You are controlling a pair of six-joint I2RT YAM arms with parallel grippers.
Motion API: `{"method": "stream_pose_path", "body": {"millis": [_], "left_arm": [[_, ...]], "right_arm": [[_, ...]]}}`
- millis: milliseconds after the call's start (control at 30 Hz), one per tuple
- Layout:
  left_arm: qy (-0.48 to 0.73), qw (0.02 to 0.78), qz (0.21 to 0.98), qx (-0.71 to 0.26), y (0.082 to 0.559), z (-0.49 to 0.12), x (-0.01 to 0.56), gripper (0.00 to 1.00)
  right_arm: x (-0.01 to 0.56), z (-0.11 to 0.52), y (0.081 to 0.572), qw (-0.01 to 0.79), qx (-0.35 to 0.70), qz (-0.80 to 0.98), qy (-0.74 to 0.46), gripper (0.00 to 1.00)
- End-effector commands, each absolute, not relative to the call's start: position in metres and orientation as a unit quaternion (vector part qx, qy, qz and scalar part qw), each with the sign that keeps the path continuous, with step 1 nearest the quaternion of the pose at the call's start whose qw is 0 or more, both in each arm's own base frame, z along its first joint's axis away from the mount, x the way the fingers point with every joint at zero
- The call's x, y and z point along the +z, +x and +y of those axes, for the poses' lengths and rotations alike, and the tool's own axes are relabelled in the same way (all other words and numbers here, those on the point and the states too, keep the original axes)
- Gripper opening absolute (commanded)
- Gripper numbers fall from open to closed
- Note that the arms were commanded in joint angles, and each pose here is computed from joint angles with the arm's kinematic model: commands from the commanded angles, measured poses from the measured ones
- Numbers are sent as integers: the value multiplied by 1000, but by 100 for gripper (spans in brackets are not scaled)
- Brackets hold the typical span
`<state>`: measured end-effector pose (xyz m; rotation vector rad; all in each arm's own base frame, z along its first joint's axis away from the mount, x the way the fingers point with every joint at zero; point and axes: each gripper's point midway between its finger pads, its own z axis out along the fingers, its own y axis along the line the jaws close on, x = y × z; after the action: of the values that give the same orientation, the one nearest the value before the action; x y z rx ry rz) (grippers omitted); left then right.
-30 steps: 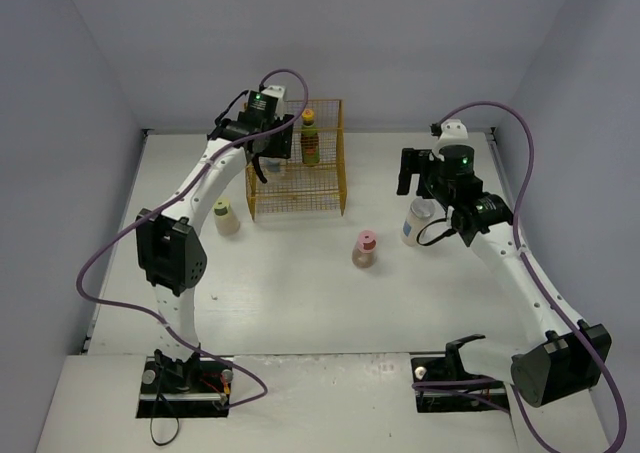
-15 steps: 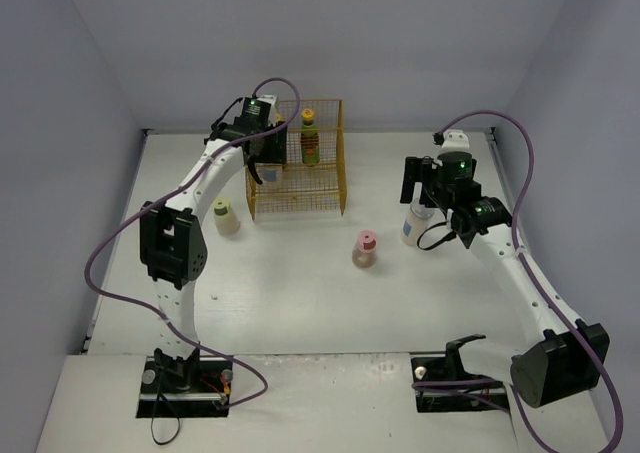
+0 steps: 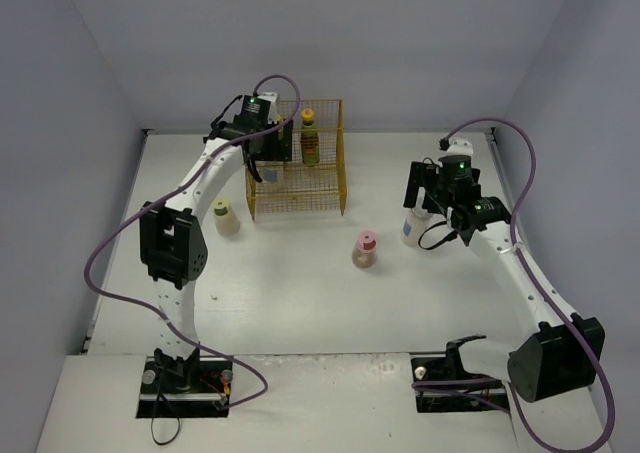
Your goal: Organize the condiment bottles
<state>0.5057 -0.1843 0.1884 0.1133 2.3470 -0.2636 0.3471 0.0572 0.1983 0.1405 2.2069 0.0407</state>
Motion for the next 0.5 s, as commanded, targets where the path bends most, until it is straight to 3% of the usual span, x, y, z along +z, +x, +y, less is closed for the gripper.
{"method": "stream_pose_path", "body": {"millis": [0,300,467], "left_arm": [[37,453,881,-131,508,-183,271,80],[31,473,871,-129,481,-170,312,80],[22,465,876,-124,462,-162,317,80]], "right_arm": [[193,45,350,445,3,891,92,100],[169,53,355,412,32,906,97,97],[154,59,359,392,42,913,101,88]]}}
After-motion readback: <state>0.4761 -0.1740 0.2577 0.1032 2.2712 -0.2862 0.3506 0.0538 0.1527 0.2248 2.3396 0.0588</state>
